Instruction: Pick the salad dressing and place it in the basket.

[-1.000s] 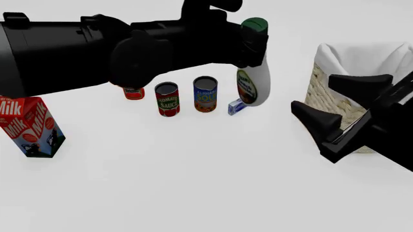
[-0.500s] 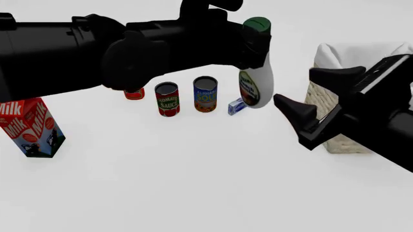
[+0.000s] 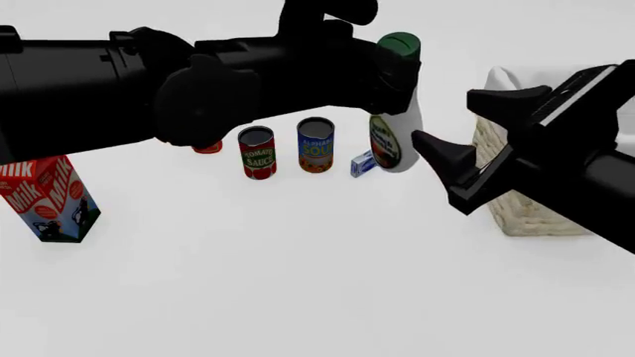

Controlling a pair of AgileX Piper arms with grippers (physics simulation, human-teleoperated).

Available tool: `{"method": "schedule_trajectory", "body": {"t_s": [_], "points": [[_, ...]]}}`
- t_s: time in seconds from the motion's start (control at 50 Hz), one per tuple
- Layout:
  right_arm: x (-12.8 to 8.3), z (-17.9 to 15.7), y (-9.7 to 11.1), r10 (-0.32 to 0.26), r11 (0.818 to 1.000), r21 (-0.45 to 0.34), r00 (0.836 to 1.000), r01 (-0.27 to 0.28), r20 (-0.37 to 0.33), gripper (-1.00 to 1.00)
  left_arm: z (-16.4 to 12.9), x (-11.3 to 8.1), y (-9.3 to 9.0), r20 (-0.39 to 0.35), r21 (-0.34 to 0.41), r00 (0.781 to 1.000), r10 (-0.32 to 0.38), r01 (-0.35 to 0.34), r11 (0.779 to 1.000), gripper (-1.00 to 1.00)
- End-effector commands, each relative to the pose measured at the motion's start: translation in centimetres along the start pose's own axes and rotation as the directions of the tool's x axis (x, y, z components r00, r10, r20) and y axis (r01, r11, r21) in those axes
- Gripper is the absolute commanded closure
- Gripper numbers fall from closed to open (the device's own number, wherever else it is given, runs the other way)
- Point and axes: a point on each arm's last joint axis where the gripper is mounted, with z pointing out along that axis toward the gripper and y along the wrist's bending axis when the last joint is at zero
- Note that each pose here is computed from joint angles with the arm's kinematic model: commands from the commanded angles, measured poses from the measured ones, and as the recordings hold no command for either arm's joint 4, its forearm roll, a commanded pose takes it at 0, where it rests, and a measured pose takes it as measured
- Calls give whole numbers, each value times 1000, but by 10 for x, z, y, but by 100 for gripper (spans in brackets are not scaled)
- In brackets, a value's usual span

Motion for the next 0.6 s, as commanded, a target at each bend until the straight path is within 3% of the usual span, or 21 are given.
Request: {"method": "schedule_trajectory", "body": {"t_s": [0.02,0.6], "points": [[-8,4,0,-10,1000,-10,1000,10,13,-100,-3,-5,-2,13,7,1000,20,-20,1000,100],[-14,14,3,0,1000,-27,1000,0,25,-100,-8,-7,-8,15,22,999,31,-31,999,100]]}}
